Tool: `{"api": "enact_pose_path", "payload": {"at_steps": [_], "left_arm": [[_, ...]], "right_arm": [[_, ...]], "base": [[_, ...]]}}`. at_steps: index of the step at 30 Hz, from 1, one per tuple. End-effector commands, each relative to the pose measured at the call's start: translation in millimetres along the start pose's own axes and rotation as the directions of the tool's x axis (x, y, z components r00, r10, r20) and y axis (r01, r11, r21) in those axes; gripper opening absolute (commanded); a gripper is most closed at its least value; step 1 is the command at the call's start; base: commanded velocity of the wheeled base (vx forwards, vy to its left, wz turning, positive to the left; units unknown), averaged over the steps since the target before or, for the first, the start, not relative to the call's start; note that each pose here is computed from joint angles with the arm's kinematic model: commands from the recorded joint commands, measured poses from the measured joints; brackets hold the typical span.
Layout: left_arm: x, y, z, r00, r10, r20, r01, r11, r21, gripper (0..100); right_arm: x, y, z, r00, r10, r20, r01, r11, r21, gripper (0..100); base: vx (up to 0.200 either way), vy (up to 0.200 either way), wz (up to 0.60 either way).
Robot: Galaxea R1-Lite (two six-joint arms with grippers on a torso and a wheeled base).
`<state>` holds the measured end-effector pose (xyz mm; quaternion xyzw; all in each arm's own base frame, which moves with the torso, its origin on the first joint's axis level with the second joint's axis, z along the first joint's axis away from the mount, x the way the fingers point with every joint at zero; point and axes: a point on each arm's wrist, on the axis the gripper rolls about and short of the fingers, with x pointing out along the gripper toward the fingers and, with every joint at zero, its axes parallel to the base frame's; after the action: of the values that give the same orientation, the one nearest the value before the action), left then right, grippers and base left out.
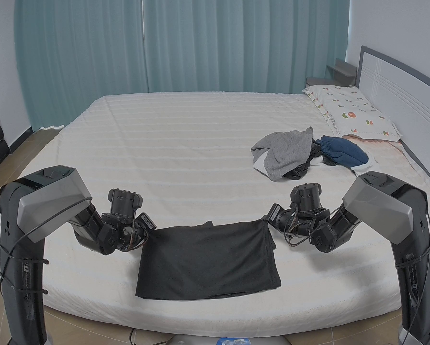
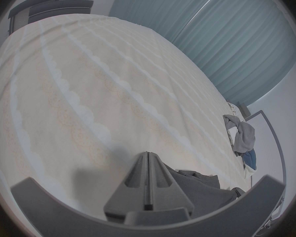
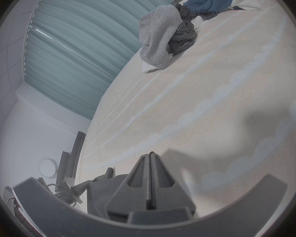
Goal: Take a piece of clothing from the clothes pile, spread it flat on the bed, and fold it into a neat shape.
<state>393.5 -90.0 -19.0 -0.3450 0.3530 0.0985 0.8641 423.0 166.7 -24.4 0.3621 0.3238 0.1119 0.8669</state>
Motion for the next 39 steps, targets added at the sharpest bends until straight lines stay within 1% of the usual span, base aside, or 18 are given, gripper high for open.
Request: {"api": "enact_pose_path", "payload": {"at_steps": [1,2,3,6,8,11,12,13,14,16,17,19,21,22,26,30,39], "left_arm": [[-1.5,0.7,0.4,1.0,0.0,-0.003,0.0,1.0,-0.002,0],[-1.5,1.0,0.1,1.0,0.002,-0.004,-0.002,1.0,-0.001,0],[-1.6,1.5,-0.3,1.0,0.004,-0.006,-0.004,1.0,-0.001,100],[-2.9,3.6,-1.9,1.0,0.009,-0.014,-0.009,1.0,-0.005,100],[-3.9,4.8,-2.1,1.0,0.008,-0.02,-0.009,1.0,-0.029,100],[-10.9,8.1,1.6,0.999,0.001,-0.033,-0.004,0.997,-0.083,100],[-10.9,8.1,1.6,0.999,0.001,-0.033,-0.004,0.997,-0.083,100],[-20.9,16.5,4.0,0.999,0.004,-0.054,-0.01,0.994,-0.112,100],[-27.0,21.3,5.8,0.998,0.001,-0.07,-0.009,0.992,-0.122,100],[-38.0,29.9,10.3,0.995,-0.023,-0.096,0.009,0.989,-0.145,100],[-40.7,31.6,12.2,0.994,-0.033,-0.1,0.018,0.988,-0.153,100],[-45.2,36.0,18.4,0.993,-0.06,-0.105,0.041,0.984,-0.176,100],[-45.2,35.4,18.2,0.993,-0.063,-0.104,0.044,0.982,-0.182,100],[-44.1,34.8,15.8,0.992,-0.062,-0.109,0.041,0.983,-0.181,100],[-45.0,32.9,14.0,0.992,-0.062,-0.11,0.042,0.983,-0.178,100],[-44.6,33.1,13.7,0.992,-0.061,-0.111,0.041,0.984,-0.176,100],[-44.3,33.3,13.5,0.992,-0.06,-0.11,0.04,0.984,-0.176,100]], "right_arm": [[0.1,-1.3,-2.3,1.0,-0.005,-0.007,0.005,1.0,-0.002,100],[0.0,-1.6,-2.6,1.0,-0.005,-0.01,0.005,1.0,-0.002,100],[-1.8,-2.0,-5.1,1.0,-0.01,-0.018,0.01,1.0,-0.021,100],[-9.1,-2.5,-5.7,0.999,-0.02,-0.025,0.019,0.999,-0.048,100],[-19.7,-0.3,-2.9,0.999,-0.024,-0.025,0.023,0.998,-0.06,100],[-45.8,-3.6,-4.7,0.997,-0.051,-0.057,0.048,0.998,-0.052,100],[-45.8,-3.6,-4.7,0.997,-0.051,-0.057,0.048,0.998,-0.052,100],[-65.1,-8.6,-12.6,0.992,-0.069,-0.109,0.064,0.997,-0.047,100],[-75.3,-12.6,-18.5,0.986,-0.079,-0.144,0.073,0.996,-0.046,100],[-96.2,-16.9,-31.8,0.976,-0.09,-0.197,0.082,0.995,-0.048,100],[-101.8,-17.6,-34.9,0.975,-0.09,-0.204,0.082,0.995,-0.049,100],[-119.4,-20.5,-49.6,0.971,-0.087,-0.225,0.074,0.995,-0.063,100],[-127.6,-21.5,-60.4,0.969,-0.077,-0.236,0.062,0.996,-0.071,100],[-132.1,-23.8,-70.0,0.968,-0.073,-0.241,0.055,0.995,-0.081,100],[-134.3,-28.9,-81.3,0.967,-0.068,-0.246,0.047,0.995,-0.091,100],[-131.3,-25.3,-85.6,0.966,-0.069,-0.251,0.044,0.994,-0.104,100],[-125.0,-17.3,-83.1,0.971,-0.044,-0.235,0.017,0.993,-0.115,100]], "base": [[0.0,0.0,0.0],[0.0,0.0,0.0],[0.0,0.0,0.0],[0.0,0.0,0.0],[0.0,0.0,0.0],[0.0,0.0,0.0],[0.0,0.0,0.0],[0.0,0.0,0.0],[0.0,0.0,0.0],[0.0,0.0,0.0],[0.0,0.0,0.0],[0.0,0.0,0.0],[0.0,0.0,0.0],[0.0,0.0,0.0],[0.0,0.0,0.0],[0.0,0.0,0.0],[0.0,0.0,0.0]]}}
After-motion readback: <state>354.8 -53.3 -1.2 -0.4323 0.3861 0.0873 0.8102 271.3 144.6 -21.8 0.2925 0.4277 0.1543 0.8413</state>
